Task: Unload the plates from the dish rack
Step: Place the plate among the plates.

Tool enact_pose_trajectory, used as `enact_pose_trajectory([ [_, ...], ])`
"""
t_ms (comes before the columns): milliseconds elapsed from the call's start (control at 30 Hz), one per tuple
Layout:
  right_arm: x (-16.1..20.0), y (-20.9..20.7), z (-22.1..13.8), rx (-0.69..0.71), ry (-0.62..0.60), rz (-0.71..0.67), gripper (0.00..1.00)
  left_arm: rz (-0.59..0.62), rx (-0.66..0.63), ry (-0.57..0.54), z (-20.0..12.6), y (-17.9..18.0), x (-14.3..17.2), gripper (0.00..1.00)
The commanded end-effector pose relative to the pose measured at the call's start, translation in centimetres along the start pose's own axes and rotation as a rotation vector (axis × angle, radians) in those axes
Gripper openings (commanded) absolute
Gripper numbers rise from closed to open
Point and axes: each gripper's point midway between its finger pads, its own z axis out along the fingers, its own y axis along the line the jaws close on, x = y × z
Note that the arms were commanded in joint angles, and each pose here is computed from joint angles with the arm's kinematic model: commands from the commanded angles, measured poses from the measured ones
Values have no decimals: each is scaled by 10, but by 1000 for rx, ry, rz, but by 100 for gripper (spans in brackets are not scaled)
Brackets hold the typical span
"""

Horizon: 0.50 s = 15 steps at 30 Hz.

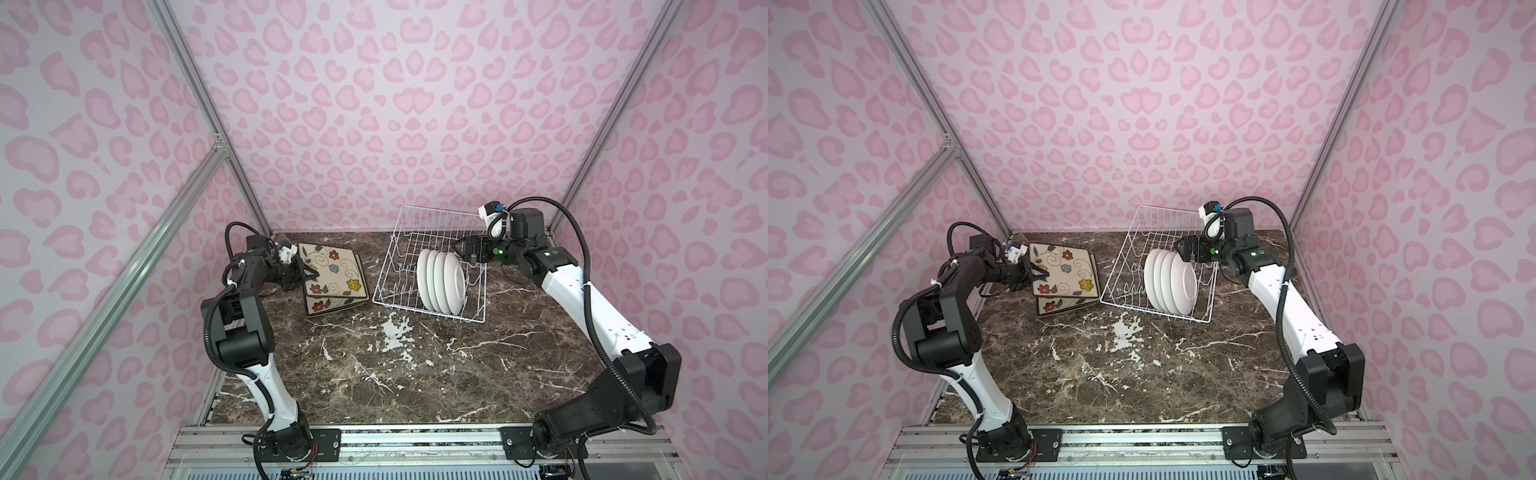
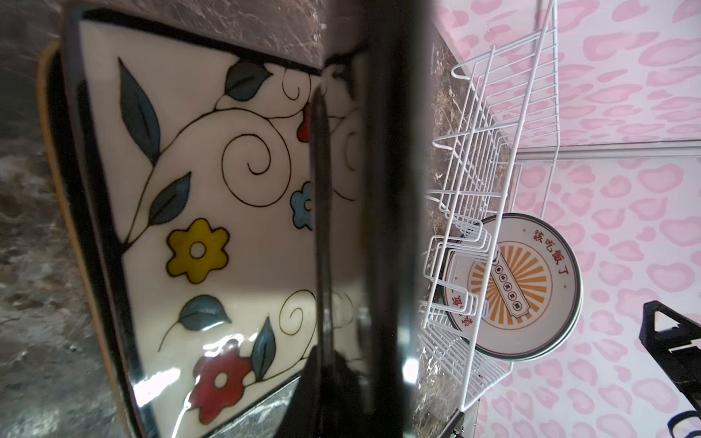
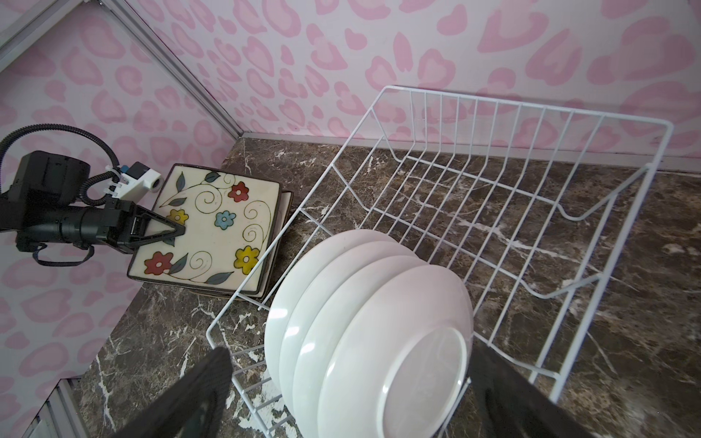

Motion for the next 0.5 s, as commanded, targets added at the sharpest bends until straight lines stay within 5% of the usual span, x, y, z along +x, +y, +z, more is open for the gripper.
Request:
enact_pose_trajectory([
  [0,-1,4,0,-18,-10,-3,99,60,150,16,0,-21,-1,4],
  [467,2,5,0,-21,-6,-7,99,-38,100,70,17,23,7,9],
])
